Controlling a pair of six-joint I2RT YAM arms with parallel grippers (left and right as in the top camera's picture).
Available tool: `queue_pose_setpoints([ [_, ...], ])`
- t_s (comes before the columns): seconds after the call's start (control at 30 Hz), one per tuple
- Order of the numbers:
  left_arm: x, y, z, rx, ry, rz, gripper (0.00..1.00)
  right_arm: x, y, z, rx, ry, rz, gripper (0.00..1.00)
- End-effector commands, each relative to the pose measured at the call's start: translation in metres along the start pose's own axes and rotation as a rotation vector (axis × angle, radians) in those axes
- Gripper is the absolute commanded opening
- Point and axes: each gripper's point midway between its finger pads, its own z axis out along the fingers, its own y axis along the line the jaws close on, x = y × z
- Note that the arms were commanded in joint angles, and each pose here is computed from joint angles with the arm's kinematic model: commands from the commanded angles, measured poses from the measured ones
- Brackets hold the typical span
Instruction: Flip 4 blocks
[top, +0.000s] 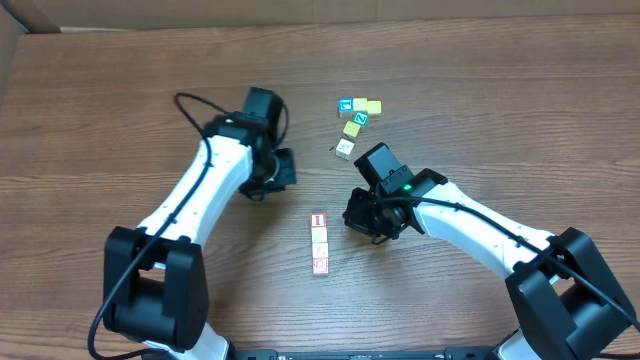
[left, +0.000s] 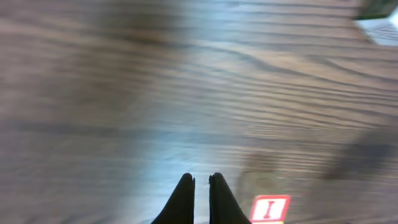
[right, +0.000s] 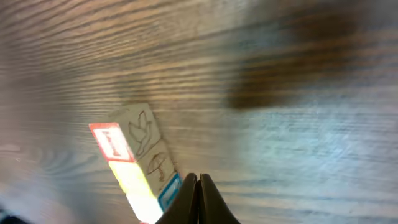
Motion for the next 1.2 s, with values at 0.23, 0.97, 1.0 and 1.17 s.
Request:
queue_pose_setpoints([
  [0.23, 0.011, 0.034, -0.003, -0.011, 0.089, -0.112, 0.04, -0.010, 0.008, -0.004, 0.066, -0.134, -0.216, 0.04],
  [0.97, 0.015, 0.031, 0.011, 0.007, 0.135, -0.118, 0.04, 0.022, 0.021, 0.026, 0.108, -0.123, -0.251, 0.04],
  [1.0, 0.015, 0.031, 0.011, 0.007, 0.135, -0.118, 0.04, 0.024, 0.024, 0.027, 0.095, -0.113, -0.252, 0.04],
  [1.17, 0.015, 0.031, 0.011, 0.006, 0.135, -0.117, 0.04, 0.027, 0.027, 0.028, 0.077, -0.096, -0.254, 0.04],
])
